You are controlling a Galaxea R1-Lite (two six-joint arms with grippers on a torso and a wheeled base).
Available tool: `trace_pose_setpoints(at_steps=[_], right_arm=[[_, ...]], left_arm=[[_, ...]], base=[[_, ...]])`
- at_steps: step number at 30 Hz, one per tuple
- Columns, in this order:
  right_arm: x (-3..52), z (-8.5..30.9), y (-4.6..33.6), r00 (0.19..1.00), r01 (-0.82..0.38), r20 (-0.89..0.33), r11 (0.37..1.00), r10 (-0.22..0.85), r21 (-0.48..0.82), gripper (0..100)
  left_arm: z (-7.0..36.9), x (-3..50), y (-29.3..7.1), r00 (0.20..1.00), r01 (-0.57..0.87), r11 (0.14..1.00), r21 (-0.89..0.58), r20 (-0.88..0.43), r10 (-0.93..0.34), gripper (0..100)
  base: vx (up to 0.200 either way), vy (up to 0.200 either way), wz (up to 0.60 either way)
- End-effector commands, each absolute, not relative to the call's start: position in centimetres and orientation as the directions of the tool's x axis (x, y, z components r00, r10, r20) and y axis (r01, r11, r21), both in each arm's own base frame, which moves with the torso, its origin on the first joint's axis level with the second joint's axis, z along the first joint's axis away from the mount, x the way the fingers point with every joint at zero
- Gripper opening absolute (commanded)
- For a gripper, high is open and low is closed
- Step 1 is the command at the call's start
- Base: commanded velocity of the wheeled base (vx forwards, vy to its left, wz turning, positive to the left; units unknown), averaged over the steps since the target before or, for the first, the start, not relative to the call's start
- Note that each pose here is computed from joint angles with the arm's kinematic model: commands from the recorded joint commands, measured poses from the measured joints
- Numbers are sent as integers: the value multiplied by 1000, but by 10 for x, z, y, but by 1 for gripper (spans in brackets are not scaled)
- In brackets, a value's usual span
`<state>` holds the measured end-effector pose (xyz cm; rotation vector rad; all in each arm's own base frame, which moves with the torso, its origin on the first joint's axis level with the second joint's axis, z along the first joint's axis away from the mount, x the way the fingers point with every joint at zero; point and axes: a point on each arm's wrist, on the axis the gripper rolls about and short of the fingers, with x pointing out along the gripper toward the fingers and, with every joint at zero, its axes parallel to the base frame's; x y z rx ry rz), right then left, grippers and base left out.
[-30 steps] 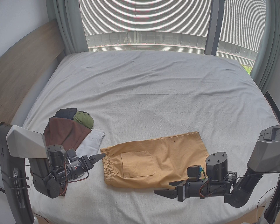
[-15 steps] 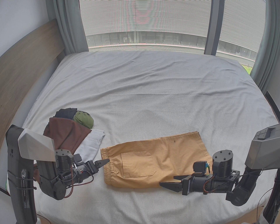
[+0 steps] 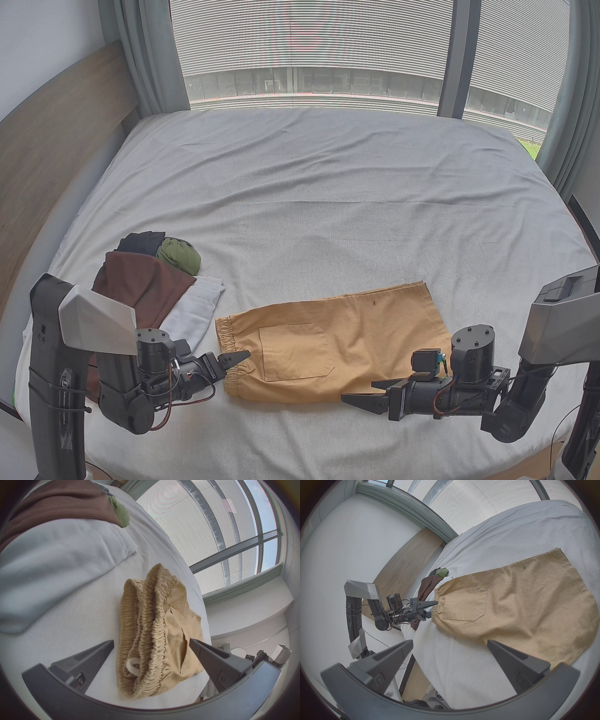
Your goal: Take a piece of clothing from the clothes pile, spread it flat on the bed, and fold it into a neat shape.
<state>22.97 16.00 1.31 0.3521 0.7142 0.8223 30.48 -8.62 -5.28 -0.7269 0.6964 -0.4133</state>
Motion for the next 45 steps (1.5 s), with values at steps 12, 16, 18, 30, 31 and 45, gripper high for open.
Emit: trace_pose_setpoints(at_steps=[12,16,18,30,31,45], right_arm=[[231,15,160,473,-546,-430,639,769,542,100],[230,15,160,474,-545,-430,639,769,542,100],[230,15,160,474,-545,-430,639,769,542,100],[231,16,161,475,-548,-426,637,770,541,100],[231,16,161,475,-549,-425,637,771,541,100],[232,17,161,479,-549,-421,637,770,541,100]], left_arm=[[-54,309,-105,691,114,650,-751,-410,-595,100],[-52,311,-109,692,103,625,-774,-395,-604,100],[-52,311,-109,692,103,625,-774,-395,-604,100],[-50,318,-111,706,106,610,-786,-372,-602,100],[-50,318,-112,705,109,609,-786,-371,-605,100],[-50,317,-113,701,108,608,-787,-373,-608,0]], base=[[0,0,0],[0,0,0],[0,0,0],[0,0,0],[0,0,0],[0,0,0]])
